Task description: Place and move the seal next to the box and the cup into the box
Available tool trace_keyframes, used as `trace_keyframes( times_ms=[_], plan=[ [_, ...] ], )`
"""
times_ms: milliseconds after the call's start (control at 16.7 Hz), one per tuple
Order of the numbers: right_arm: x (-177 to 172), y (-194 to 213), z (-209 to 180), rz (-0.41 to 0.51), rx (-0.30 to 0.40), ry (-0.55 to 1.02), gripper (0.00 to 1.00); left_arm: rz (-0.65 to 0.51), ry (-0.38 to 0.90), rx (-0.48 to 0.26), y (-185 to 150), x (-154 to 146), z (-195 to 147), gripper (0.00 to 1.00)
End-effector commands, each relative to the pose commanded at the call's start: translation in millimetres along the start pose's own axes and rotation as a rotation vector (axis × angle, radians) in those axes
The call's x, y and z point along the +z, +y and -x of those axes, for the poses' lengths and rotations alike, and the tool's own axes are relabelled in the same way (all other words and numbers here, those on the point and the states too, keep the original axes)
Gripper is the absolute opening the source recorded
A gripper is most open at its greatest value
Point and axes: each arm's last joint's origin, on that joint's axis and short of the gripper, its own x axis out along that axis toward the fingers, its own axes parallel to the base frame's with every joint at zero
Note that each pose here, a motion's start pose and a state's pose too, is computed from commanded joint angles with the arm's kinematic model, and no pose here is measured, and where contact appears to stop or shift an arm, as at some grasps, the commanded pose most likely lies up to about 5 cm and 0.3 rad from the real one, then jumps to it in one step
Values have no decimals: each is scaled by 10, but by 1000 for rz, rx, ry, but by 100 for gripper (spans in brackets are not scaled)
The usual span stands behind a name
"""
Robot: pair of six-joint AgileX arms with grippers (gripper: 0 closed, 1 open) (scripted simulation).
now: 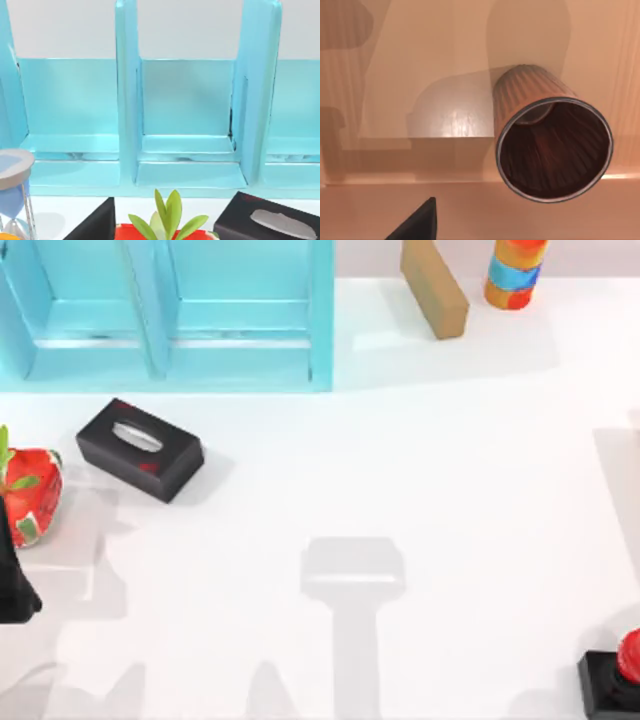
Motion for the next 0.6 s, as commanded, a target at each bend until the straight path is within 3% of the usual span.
trace_keyframes(
  times_ms=[600],
  plan=[
    [-42, 12, 380, -1, -1, -2, 100, 0, 0, 0, 0, 0, 0, 100]
  ],
)
